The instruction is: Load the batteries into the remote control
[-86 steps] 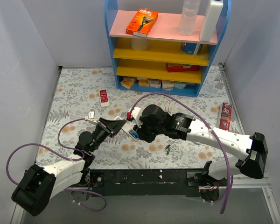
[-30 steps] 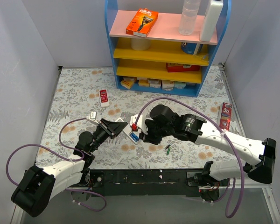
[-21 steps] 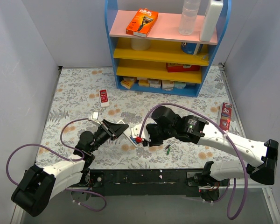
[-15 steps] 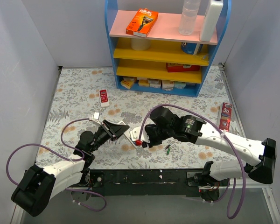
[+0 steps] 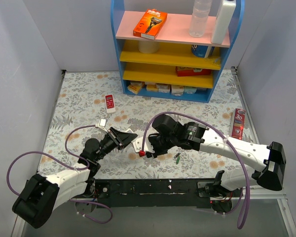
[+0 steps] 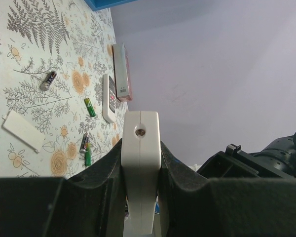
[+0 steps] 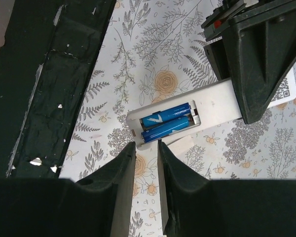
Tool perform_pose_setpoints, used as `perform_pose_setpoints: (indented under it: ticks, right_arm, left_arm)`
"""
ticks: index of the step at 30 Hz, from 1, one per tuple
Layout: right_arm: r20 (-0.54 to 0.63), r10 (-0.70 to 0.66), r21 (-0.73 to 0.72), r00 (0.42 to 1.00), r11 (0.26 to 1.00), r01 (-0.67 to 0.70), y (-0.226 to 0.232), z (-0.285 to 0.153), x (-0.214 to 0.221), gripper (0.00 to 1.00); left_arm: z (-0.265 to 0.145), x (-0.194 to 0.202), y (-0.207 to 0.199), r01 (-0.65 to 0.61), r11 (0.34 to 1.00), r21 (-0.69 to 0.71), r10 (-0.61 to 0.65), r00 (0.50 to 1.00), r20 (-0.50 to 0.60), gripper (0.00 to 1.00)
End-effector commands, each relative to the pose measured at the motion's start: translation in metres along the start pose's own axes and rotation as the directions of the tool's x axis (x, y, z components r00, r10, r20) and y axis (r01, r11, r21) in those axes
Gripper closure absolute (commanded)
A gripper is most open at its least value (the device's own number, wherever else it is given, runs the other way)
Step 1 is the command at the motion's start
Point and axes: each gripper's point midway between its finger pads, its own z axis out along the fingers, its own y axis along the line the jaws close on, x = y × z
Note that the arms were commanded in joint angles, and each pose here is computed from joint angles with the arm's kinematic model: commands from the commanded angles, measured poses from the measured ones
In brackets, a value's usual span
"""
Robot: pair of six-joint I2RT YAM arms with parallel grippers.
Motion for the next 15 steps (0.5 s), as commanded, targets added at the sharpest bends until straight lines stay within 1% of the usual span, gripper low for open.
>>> perform_pose_setpoints:
  ticks: [1, 15]
  right_arm:
    - [0.041, -0.034, -0.019, 0.999, 0.999, 0.035, 0.001, 0.004, -0.011, 0.69]
    - [0.006, -0.021, -0.034, 1.0, 0.999, 0.022, 0.0, 0.014, -0.003, 0.7]
  left_arm:
    - [-0.012, 0.012, 0.01, 0.307, 0.95, -0.05, -0.309, 0.951, -0.02, 1.0]
    - [-0.011, 0.013, 0.005, 0.309, 0.95, -0.036, -0.311, 0.95, -0.038, 1.0]
